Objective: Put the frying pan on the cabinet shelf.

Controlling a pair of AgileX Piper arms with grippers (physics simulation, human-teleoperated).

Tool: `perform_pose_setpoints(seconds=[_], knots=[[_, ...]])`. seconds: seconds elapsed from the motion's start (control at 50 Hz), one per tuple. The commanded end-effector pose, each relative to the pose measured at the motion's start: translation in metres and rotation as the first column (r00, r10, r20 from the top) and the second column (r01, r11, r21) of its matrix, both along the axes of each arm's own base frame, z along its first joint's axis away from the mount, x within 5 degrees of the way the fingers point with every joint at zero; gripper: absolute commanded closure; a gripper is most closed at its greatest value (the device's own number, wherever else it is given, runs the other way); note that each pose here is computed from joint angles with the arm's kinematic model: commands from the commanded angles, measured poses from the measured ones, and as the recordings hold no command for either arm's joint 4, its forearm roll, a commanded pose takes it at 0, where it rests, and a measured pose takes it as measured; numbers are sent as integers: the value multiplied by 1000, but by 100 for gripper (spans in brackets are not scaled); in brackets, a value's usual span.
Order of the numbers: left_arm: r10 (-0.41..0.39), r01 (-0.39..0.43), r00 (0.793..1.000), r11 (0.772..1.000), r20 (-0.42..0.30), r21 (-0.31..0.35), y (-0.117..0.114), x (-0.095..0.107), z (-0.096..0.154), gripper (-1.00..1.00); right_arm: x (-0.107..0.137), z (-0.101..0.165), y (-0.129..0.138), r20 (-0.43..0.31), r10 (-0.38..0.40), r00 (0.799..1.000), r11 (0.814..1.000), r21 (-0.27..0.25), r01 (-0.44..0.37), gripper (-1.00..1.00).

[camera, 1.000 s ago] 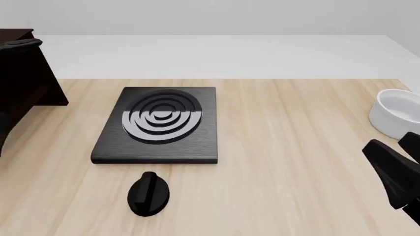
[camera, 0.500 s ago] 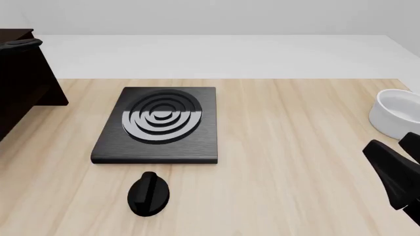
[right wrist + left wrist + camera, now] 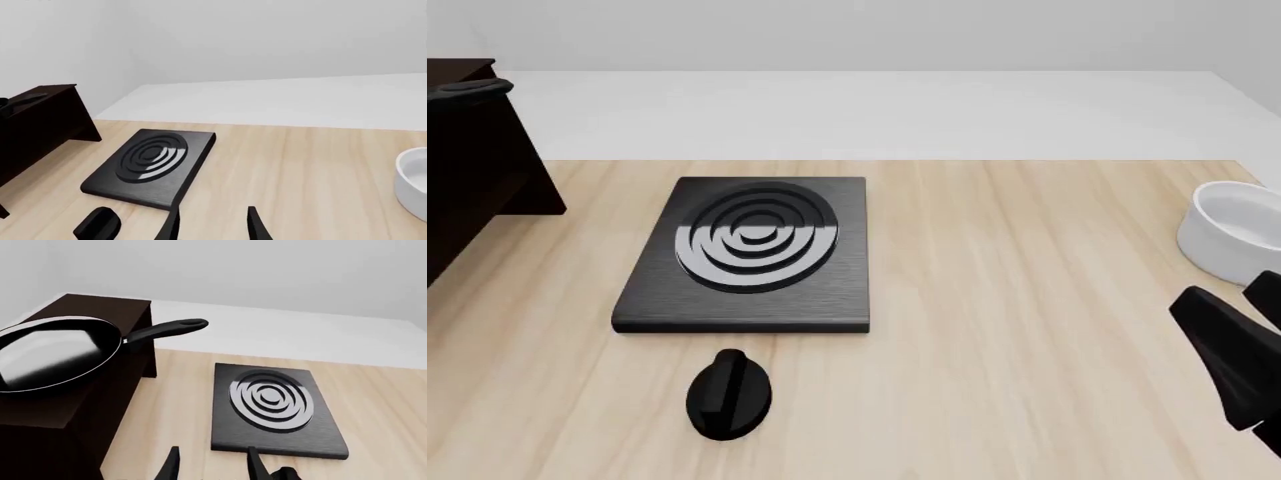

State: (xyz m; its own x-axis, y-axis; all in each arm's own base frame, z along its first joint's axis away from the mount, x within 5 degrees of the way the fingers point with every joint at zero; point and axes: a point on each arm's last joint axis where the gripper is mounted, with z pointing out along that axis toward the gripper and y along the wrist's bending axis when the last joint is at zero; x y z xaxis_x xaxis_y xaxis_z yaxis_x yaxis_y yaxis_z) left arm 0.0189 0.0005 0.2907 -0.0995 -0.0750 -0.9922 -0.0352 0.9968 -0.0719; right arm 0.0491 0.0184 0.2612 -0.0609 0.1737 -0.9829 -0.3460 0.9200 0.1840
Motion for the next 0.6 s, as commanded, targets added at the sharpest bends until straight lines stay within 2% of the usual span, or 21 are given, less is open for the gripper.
perform_pose_setpoints(seconds=[0.02,0.12,0.16,0.26,0.3,0.38,0.42,0.5,0.6], knots=[[-10,10,1000,1000,-20,13,0,5,-11,-100,0,-1,0,1,1,1000,1000,-3,-1,-100],[-17,17,1000,1000,-11,1,0,3,-6,-100,1,-1,0,1,1,1000,1000,-4,-1,-100],[-22,22,1000,999,-6,27,0,2,-4,-100,1,-1,0,4,0,1000,1000,-6,0,-100],[-13,13,1000,999,6,34,0,-1,1,-100,-2,2,-1,16,-12,1000,1000,-6,12,-100],[-8,8,1000,998,3,65,0,0,0,-100,-3,4,-2,21,-21,1000,1000,-9,21,-100],[17,-17,1000,996,-1,89,1,4,-7,-100,-9,6,-7,40,-77,996,997,-18,78,-100],[12,-12,1000,996,-3,92,1,5,-8,-100,-8,6,-6,37,-76,996,997,-20,77,-100],[26,-27,1000,995,8,94,1,-1,1,-100,-9,6,-7,40,-93,995,995,-27,94,-100],[50,-55,998,989,37,137,0,-12,21,-100,-11,10,-9,53,-112,992,993,-40,114,-100]])
